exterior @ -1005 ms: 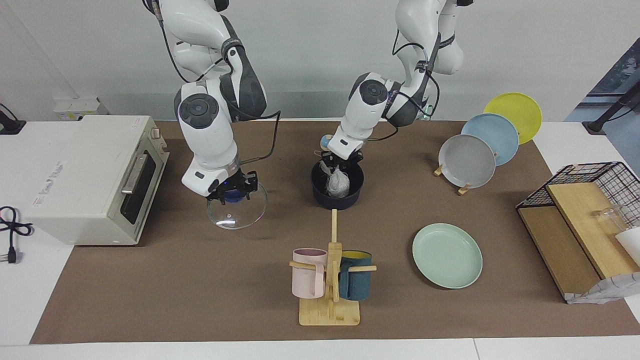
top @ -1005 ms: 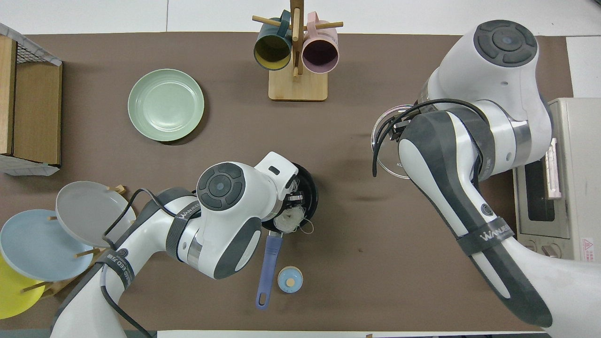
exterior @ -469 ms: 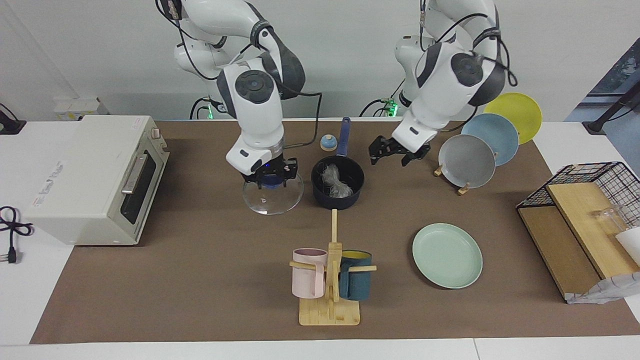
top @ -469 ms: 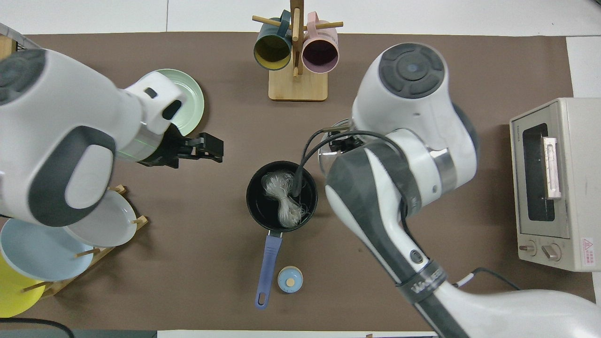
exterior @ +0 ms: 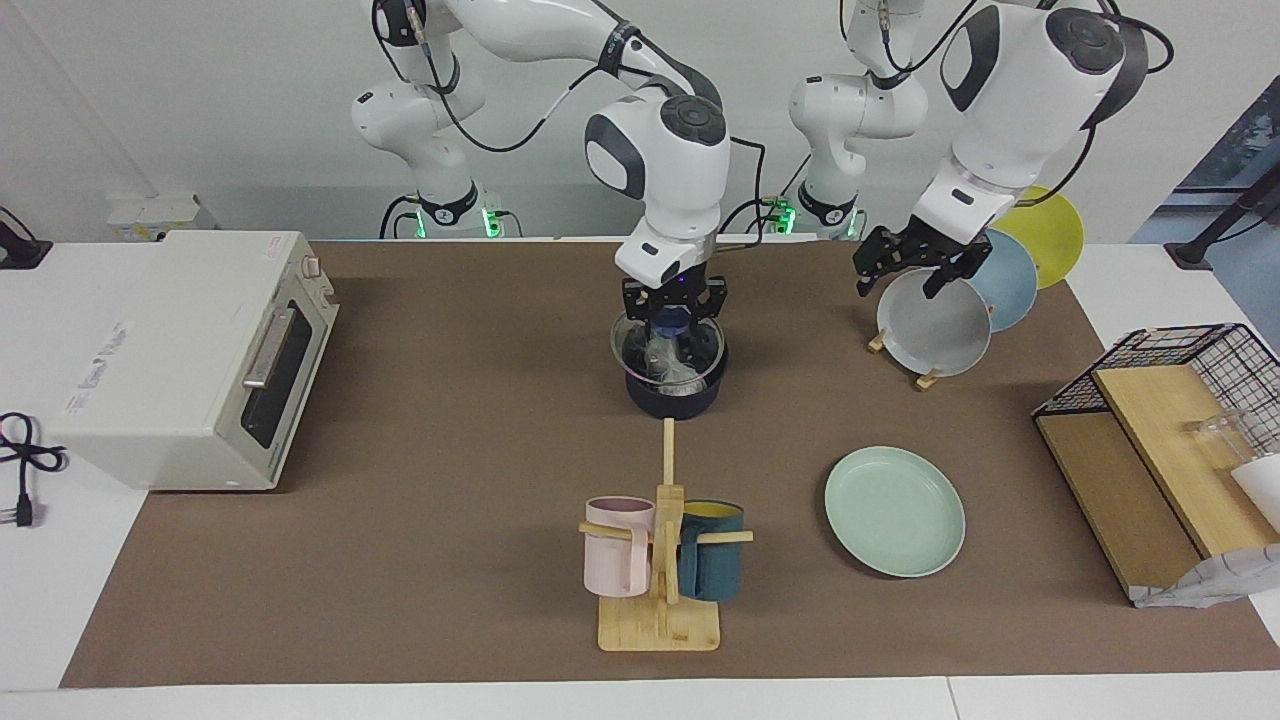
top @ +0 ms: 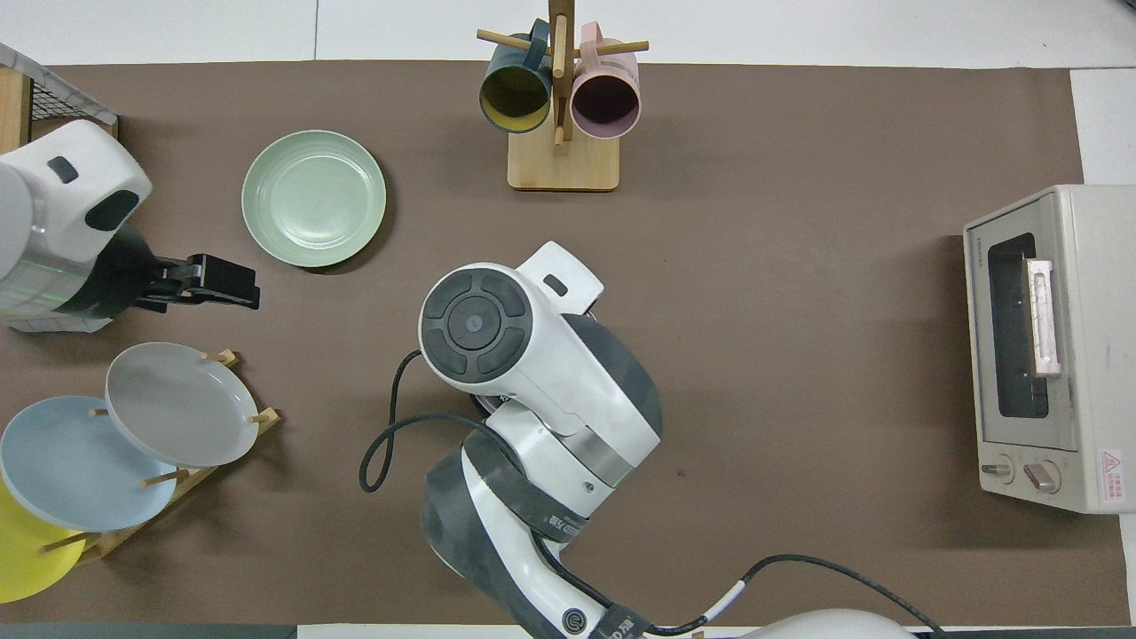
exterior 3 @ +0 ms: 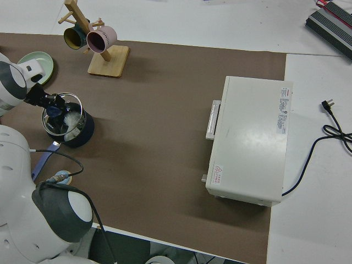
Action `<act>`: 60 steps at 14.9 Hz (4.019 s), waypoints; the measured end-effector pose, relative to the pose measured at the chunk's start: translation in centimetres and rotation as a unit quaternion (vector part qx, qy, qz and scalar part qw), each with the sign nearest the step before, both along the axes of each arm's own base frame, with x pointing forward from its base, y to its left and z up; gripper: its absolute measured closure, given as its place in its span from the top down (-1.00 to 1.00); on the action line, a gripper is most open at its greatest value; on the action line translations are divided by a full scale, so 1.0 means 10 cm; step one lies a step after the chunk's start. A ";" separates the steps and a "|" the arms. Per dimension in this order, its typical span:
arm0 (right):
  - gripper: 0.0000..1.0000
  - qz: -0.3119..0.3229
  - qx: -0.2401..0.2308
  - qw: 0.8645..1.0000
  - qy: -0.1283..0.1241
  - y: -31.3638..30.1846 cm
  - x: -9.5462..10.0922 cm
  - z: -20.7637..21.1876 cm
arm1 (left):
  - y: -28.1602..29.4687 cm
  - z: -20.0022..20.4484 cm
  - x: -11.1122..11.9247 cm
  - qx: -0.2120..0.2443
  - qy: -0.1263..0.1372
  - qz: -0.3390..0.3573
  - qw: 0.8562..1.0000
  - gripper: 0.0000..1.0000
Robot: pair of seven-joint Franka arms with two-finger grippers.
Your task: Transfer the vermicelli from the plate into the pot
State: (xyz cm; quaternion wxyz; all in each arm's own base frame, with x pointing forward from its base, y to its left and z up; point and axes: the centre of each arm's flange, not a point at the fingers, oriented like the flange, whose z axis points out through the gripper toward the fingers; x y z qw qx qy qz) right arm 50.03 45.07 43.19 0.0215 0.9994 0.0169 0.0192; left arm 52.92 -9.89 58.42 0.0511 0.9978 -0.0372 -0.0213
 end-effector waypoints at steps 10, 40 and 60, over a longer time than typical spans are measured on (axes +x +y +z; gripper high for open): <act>0.32 -0.048 0.028 0.998 0.032 -0.09 0.14 -0.12 | 0.29 0.32 0.02 0.031 -0.014 -0.002 0.999 1.00; 1.00 -0.083 0.009 0.996 0.022 -0.19 0.20 -0.18 | 0.23 0.35 0.16 0.047 0.007 -0.011 0.999 1.00; 1.00 0.007 -0.008 0.995 0.097 -4.17 0.47 1.74 | 0.26 0.36 0.16 0.048 0.006 -0.009 0.999 1.00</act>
